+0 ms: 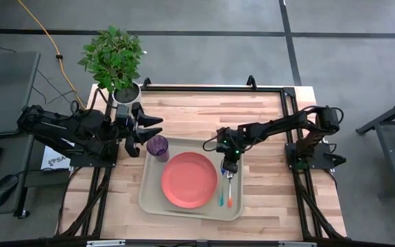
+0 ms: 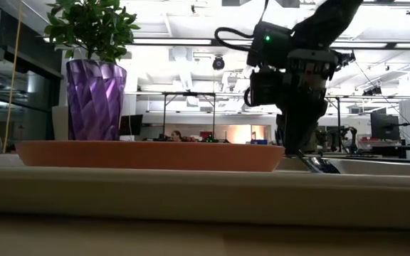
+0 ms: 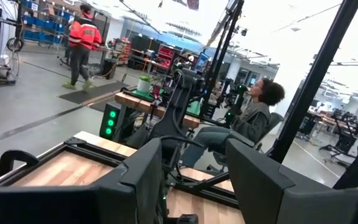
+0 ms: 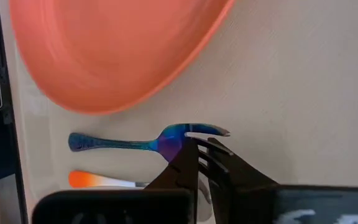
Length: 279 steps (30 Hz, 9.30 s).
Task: Pick and place plate/cup/fork/spoon on tray
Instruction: Put the purple fork to the left side of the orange spoon on the gray serving tray, then adjust the gray serving tray, then return to Home Position
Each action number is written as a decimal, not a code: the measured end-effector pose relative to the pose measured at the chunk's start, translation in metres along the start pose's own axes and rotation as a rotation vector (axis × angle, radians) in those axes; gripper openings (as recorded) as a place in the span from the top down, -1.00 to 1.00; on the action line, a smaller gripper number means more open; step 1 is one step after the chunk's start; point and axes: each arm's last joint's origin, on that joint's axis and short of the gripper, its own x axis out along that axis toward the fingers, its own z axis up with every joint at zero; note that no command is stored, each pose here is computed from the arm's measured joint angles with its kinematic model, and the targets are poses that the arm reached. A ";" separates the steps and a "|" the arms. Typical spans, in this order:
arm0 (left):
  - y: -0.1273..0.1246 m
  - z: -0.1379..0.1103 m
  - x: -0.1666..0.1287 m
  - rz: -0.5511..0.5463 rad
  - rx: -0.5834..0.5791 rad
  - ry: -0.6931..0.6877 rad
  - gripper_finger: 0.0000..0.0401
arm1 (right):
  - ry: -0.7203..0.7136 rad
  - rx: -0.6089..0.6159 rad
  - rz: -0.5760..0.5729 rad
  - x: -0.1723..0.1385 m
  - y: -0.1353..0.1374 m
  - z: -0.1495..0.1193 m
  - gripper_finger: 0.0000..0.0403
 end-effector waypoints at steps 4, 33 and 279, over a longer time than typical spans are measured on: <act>0.000 -0.002 0.002 0.002 0.003 0.009 0.20 | 0.001 0.004 0.010 0.006 -0.002 0.001 0.95; 0.000 -0.002 0.002 0.003 0.006 0.010 0.20 | 0.035 0.050 -0.008 0.015 -0.006 0.002 0.44; 0.085 -0.167 -0.094 -0.140 -0.197 0.161 1.00 | -1.286 -0.308 0.085 -0.170 0.021 -0.155 1.00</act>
